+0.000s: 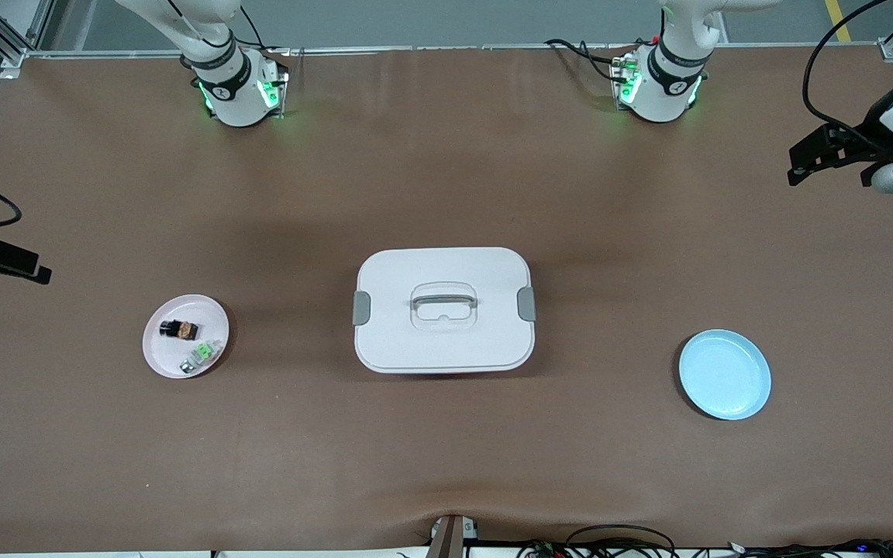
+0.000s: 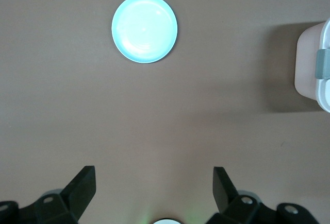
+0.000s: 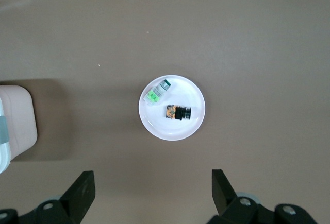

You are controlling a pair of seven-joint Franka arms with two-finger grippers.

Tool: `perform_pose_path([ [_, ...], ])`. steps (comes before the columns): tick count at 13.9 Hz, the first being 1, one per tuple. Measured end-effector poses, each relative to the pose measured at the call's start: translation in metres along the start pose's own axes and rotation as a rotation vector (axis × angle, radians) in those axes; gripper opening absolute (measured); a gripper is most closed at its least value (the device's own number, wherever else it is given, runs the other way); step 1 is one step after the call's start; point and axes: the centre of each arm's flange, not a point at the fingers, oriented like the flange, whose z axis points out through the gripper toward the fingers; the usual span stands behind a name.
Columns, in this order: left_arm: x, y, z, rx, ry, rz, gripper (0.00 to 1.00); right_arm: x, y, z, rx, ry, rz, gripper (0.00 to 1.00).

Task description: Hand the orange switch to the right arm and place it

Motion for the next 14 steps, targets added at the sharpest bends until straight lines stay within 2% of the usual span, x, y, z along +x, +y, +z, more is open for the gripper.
perform_pose_path([
  [8, 0.0, 0.0, 0.002, 0.0, -0.004, -0.001, 1.0, -0.004, -0.014, -0.01, -0.003, 0.015, -0.02, 1.0],
  [14, 0.0, 0.0, 0.002, 0.0, -0.005, -0.001, 1.0, -0.01, -0.038, -0.016, -0.021, 0.01, 0.027, 1.0],
])
